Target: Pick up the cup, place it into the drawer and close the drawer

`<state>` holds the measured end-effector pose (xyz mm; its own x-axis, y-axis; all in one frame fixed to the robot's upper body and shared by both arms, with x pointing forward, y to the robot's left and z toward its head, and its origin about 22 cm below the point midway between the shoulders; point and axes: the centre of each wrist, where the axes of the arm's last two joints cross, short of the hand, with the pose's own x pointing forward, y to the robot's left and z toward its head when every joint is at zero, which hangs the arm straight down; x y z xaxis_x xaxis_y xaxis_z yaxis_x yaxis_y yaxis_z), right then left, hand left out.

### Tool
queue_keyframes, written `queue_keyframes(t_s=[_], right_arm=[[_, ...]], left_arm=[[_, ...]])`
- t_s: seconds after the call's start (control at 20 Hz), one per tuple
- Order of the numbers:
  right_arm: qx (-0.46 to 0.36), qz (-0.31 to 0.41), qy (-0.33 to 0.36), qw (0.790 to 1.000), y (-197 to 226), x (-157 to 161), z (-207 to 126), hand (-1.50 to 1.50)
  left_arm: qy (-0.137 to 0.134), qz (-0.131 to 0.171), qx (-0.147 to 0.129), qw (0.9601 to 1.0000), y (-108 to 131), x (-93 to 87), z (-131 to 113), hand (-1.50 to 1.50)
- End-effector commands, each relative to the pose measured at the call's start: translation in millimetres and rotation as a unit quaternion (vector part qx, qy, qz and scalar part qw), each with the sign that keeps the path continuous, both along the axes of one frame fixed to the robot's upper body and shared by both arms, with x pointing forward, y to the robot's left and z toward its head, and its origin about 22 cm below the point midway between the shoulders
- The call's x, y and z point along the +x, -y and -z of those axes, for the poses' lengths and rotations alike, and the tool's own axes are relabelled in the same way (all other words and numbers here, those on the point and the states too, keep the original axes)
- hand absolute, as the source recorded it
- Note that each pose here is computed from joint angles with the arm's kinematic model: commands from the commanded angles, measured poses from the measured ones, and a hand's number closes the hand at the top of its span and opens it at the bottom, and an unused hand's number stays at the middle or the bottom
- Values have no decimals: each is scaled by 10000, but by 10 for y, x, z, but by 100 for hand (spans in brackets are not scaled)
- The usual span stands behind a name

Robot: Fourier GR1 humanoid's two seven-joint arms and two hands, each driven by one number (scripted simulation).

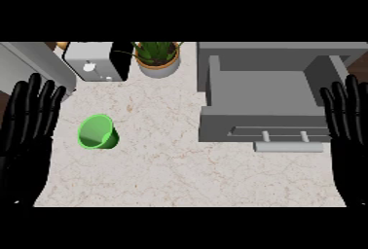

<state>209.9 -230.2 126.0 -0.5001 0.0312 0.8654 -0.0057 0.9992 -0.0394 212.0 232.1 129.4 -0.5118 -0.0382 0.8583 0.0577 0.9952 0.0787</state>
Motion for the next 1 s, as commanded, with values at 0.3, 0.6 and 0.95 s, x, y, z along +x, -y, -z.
queue_keyframes(t_s=[0.3,0.6,0.95], right_arm=[[-558,-629,-532,9950,-54,-17,42,-150],[-570,-708,-598,9941,10,148,1,-150],[-595,-735,-621,9936,141,295,-27,-150]], left_arm=[[-1079,-507,-1039,9874,-424,178,412,-150],[-1055,-539,-1217,9855,-716,235,520,-150],[-1598,-837,-1073,9777,-976,397,930,-150]])
